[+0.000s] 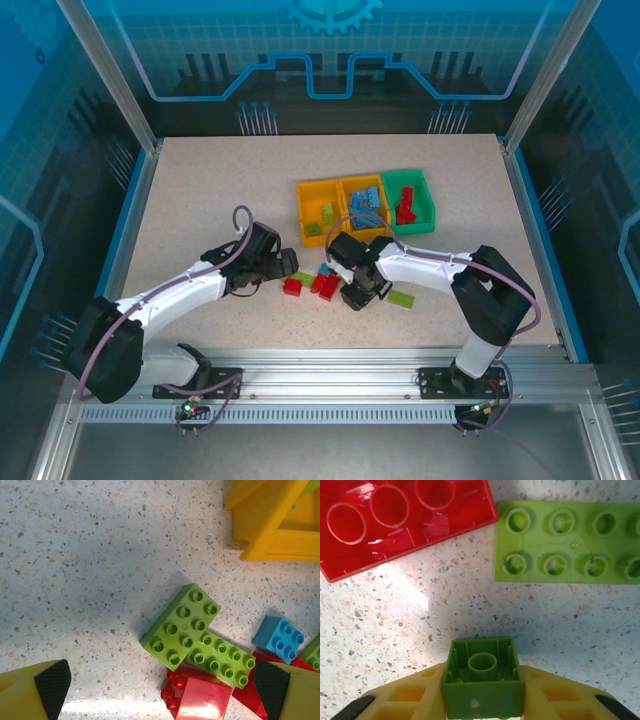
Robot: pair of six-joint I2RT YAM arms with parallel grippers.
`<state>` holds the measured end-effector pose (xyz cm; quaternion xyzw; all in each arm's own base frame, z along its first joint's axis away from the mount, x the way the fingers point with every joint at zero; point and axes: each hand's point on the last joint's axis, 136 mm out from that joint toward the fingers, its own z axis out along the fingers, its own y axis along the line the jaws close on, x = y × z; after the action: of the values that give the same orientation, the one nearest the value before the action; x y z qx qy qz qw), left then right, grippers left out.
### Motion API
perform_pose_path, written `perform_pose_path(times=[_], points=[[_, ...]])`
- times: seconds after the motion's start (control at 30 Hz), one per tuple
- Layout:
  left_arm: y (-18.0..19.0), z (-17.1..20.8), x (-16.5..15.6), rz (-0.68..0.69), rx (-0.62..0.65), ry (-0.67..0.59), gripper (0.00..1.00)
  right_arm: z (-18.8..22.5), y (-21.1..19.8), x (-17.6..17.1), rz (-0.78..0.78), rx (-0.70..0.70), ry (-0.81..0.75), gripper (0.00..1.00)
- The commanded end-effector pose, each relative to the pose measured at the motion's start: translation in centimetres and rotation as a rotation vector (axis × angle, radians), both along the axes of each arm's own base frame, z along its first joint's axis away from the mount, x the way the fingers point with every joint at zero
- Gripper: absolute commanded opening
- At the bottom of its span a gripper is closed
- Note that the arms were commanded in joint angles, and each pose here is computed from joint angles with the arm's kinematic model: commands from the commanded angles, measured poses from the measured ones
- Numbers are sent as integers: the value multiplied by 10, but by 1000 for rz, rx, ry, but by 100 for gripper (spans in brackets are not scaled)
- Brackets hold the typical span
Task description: Sort the legos into containers by color
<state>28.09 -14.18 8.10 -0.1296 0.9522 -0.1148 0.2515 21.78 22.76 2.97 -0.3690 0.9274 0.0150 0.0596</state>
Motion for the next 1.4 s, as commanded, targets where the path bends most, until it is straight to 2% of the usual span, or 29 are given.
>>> perform_pose_path(times=[0.0,0.13,0.33,0.43,0.6,0.87,0.9,1.0,1.1,1.17,1.37], points=[[3,-2,-3,15,-18,11,99,28,17,8,16,71,-48,36],[2,-1,-2,12,-17,8,99,64,33,36,-38,212,-107,35],[3,-5,-3,-9,3,22,99,112,50,107,-268,442,-209,33],[2,-6,-4,-18,4,27,99,114,54,140,-330,419,-262,32],[0,-7,-2,-27,3,28,99,105,70,180,-380,398,-250,32],[-9,-16,2,-42,-11,60,99,81,76,217,-424,341,-231,36],[-11,-17,4,-52,-11,64,99,80,76,219,-427,340,-228,38],[-16,-21,10,-79,5,76,99,81,78,221,-426,346,-229,52],[-19,-25,15,-103,26,87,99,89,80,219,-419,369,-225,59],[-21,-27,20,-112,41,89,99,100,79,216,-417,381,-230,70],[-26,-30,33,-160,84,93,97,129,64,195,-425,420,-261,79]])
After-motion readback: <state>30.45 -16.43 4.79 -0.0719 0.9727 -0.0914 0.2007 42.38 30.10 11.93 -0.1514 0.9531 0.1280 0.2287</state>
